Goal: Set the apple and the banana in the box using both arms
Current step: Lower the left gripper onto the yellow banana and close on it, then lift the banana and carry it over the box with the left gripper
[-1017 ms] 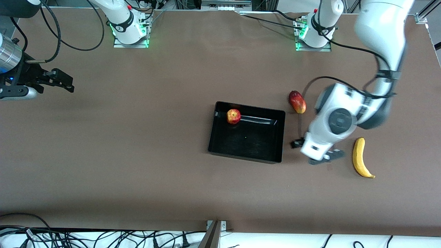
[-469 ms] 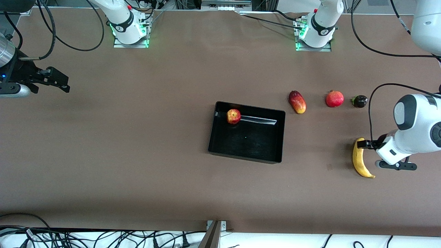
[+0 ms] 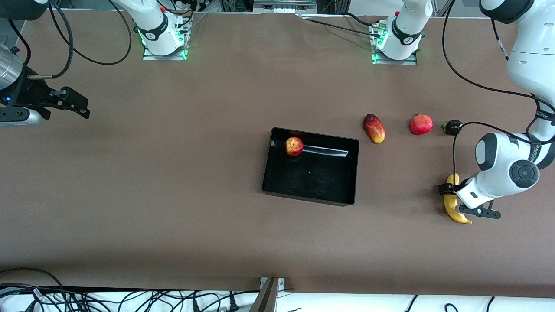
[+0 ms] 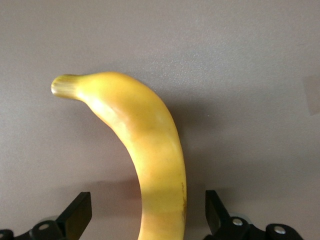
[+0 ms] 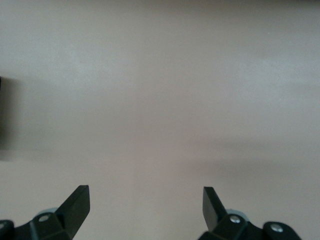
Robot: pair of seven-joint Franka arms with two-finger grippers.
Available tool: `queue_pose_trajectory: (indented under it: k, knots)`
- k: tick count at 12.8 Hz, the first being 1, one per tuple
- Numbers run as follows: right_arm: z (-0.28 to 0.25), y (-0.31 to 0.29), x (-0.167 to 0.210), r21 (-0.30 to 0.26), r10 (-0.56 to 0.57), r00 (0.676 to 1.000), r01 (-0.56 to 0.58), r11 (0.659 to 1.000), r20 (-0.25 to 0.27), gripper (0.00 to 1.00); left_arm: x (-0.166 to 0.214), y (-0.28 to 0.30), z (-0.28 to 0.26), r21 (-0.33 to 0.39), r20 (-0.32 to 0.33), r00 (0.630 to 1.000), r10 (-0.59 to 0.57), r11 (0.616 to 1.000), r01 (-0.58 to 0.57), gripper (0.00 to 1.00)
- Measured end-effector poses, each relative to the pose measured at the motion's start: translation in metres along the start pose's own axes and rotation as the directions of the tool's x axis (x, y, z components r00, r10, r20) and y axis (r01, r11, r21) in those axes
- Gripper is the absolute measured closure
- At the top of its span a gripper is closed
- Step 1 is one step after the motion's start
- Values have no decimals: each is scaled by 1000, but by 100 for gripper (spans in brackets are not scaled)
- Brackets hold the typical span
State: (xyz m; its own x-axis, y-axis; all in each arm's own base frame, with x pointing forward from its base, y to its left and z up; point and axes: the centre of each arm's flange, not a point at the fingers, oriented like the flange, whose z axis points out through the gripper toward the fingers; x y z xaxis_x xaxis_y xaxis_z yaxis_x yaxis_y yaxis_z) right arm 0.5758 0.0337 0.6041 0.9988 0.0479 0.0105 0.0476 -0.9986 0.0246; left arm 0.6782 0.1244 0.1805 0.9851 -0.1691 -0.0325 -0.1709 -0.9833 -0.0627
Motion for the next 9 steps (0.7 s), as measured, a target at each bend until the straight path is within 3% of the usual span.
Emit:
queue_pose_trajectory:
  k: [5,6,9]
  knots:
    - [-1,0,3,-1,0,1000,0,1000,-19,0,1,3,-3,-1,-3,1000,-6,1000,6,60]
    - [0,-1,4,-1,0,1000,0,1000,-20,0,1,5,-4,-4,-3,1000,-10,1000,10,67]
    - [3,-1,6,-2,-1,1000,1,1000,-19,0,4,40,-19,-38,54,997,-52,998,54,67]
